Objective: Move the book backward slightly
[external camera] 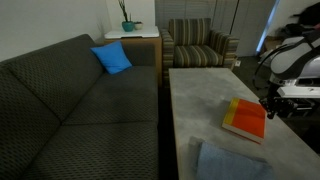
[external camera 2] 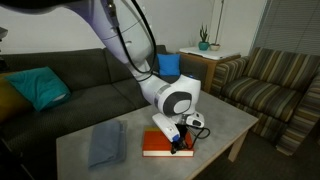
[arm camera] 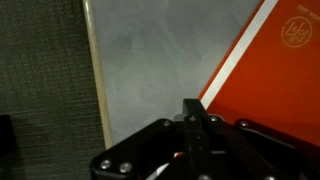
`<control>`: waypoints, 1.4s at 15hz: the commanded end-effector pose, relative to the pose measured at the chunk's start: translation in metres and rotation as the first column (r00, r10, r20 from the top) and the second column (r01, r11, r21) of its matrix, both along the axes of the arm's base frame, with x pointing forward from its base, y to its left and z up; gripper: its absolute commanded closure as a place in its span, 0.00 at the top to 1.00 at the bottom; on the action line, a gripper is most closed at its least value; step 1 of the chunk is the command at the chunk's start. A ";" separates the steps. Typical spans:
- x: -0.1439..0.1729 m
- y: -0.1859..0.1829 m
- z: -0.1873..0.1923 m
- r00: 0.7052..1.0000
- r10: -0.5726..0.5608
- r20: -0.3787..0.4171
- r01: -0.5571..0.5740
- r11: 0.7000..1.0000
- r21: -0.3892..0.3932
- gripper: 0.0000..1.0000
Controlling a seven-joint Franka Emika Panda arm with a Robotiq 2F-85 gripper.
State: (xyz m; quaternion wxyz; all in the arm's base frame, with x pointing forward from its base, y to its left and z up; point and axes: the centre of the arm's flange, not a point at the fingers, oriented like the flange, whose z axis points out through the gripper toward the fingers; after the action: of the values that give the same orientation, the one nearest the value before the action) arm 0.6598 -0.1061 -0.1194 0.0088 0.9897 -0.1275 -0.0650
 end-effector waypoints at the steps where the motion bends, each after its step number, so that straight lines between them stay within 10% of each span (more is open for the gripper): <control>1: 0.040 0.011 -0.052 0.999 -0.020 -0.045 0.021 1.000 0.022 0.00; 11: 0.011 0.041 -0.083 0.973 0.024 -0.230 -0.013 0.999 0.046 0.00; 16: -0.022 0.055 -0.102 0.908 0.043 -0.416 -0.015 0.997 0.070 0.00; 21: -0.023 0.075 -0.098 0.900 0.059 -0.432 -0.030 0.997 0.073 0.00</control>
State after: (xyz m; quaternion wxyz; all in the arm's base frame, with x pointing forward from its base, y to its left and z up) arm 0.5881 -0.0373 -0.1608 0.0086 0.9560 -0.0950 -0.2775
